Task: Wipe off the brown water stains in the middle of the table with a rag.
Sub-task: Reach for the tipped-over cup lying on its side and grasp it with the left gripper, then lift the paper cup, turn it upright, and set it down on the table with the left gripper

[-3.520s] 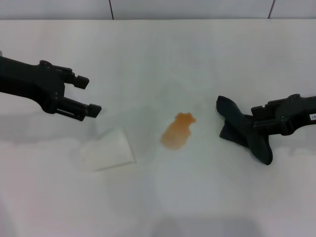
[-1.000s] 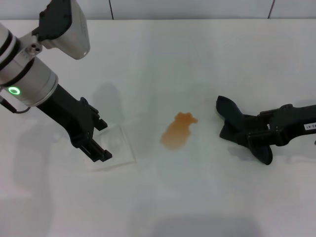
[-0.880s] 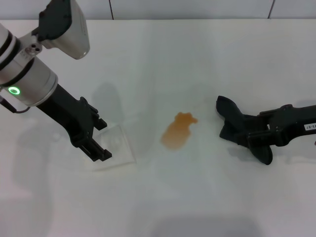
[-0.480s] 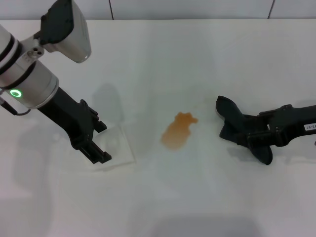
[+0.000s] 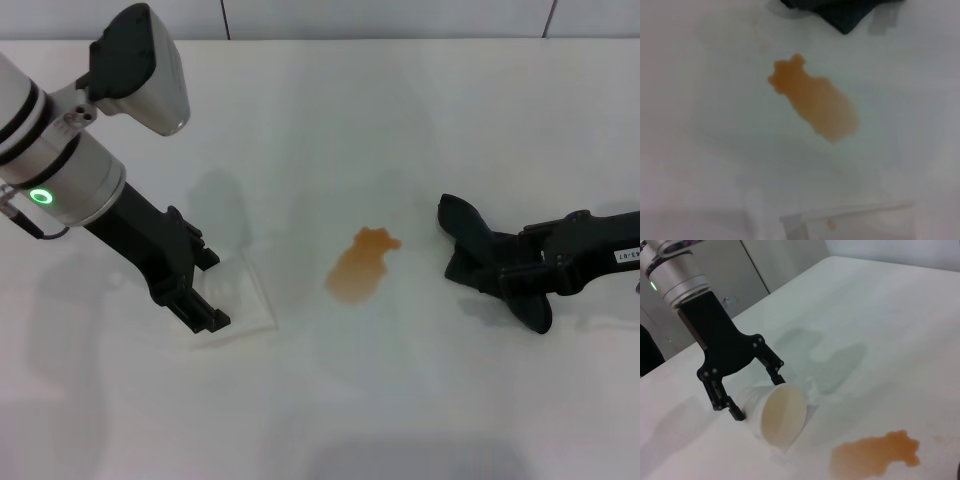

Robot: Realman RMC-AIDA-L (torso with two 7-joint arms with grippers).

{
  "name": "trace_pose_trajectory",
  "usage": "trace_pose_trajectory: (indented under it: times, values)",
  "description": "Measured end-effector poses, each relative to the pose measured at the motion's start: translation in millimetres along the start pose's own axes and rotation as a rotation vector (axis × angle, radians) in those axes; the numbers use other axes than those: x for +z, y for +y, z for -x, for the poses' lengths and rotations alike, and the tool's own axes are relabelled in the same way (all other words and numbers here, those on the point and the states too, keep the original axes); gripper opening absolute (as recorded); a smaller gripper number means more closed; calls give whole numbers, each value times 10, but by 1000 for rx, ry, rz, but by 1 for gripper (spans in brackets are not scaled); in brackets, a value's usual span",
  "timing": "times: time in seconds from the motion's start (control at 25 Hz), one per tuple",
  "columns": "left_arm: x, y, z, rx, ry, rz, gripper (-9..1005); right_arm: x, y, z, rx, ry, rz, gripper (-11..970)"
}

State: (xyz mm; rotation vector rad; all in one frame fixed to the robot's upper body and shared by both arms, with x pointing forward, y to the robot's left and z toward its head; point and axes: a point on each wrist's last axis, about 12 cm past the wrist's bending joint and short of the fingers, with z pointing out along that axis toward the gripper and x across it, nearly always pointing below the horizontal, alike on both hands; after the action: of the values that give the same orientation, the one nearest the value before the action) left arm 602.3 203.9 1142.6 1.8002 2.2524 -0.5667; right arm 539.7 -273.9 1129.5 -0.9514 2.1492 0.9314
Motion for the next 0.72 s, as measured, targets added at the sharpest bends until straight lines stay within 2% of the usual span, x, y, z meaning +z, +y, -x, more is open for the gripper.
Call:
trace_pose_trajectory:
  times: [0.72]
  values:
    - [107,4,5,3,-18,4,875,-1,4,-3,2,2,3,608]
